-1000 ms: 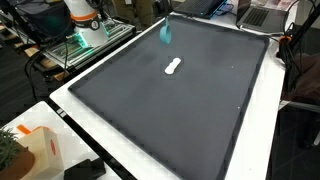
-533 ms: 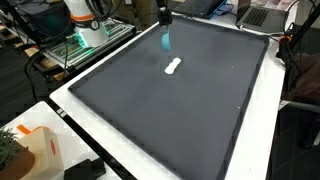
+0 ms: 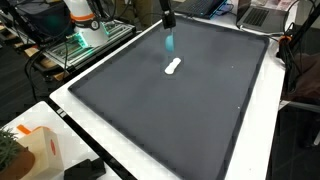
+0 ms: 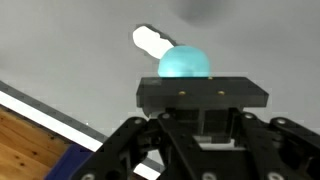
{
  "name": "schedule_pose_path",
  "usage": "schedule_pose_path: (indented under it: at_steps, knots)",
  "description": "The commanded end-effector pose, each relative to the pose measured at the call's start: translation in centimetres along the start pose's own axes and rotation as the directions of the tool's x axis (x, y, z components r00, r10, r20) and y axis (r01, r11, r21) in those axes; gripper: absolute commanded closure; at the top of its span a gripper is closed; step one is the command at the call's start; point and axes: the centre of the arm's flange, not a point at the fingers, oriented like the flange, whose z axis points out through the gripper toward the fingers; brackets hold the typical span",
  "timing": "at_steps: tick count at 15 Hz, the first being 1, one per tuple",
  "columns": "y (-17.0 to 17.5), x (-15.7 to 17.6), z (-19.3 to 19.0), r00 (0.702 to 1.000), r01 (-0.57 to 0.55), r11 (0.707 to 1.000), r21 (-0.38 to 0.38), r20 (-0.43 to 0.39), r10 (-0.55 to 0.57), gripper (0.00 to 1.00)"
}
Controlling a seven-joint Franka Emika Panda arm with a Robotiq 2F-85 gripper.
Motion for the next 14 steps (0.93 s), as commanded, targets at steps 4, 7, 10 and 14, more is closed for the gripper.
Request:
schedule_pose_path:
  at_steps: [4, 7, 10, 14]
  knots:
    - [-1.2, 1.5, 3.0, 1.000, 0.019, 0.998, -0.065, 0.007, -0.018, 0.79]
    - [-1.5, 2.0, 4.2, 0.999, 0.033, 0.995, -0.098, 0.034, -0.030, 0.79]
    - [-2.5, 2.4, 6.0, 0.995, 0.066, 0.993, -0.099, 0.081, -0.058, 0.79]
    - [-4.0, 3.3, 8.6, 0.987, 0.096, 0.991, -0.092, 0.138, -0.083, 0.79]
